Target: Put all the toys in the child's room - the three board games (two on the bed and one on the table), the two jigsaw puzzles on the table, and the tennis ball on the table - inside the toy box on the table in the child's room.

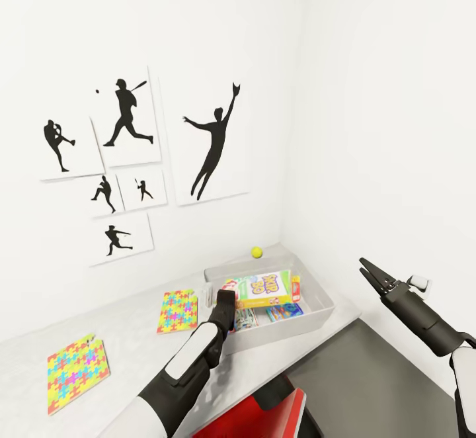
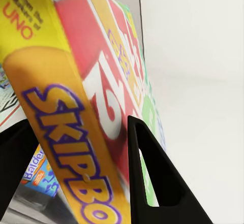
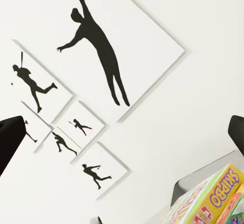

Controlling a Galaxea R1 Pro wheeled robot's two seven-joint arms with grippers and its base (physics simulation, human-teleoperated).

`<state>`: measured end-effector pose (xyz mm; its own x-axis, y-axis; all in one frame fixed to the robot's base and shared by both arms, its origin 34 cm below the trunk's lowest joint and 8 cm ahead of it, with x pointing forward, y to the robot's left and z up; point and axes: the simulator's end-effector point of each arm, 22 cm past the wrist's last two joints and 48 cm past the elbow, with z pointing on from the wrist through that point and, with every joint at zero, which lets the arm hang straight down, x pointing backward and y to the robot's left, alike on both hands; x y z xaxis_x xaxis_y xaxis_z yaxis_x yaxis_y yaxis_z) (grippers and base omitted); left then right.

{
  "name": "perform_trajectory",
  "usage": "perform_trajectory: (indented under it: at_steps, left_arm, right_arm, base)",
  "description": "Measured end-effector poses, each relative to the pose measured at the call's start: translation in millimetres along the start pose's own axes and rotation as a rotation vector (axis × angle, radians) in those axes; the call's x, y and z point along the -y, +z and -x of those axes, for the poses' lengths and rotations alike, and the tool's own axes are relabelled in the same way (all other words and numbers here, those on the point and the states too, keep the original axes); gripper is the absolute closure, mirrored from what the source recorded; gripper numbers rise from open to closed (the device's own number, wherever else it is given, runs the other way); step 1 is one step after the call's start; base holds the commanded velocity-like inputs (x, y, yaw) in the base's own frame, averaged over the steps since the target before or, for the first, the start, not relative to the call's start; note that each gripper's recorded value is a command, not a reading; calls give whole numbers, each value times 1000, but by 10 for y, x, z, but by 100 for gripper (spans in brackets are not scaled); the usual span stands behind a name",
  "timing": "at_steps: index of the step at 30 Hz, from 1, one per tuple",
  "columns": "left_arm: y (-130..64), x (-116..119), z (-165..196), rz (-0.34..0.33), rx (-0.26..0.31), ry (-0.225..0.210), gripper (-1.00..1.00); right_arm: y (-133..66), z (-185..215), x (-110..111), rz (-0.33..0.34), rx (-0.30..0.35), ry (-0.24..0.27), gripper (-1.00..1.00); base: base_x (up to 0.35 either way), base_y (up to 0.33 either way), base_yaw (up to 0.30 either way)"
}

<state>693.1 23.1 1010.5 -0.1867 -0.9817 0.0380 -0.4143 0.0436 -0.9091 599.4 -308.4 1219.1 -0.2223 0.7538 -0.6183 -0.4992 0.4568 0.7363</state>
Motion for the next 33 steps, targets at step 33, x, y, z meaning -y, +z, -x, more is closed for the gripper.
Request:
perform_trajectory:
  at_steps: [33]
  left_arm:
    - [131, -28, 95, 66, 39, -23, 100]
  right_arm:
    - [31, -162, 255, -43, -26, 27, -100]
  base:
    - [0, 0, 0]
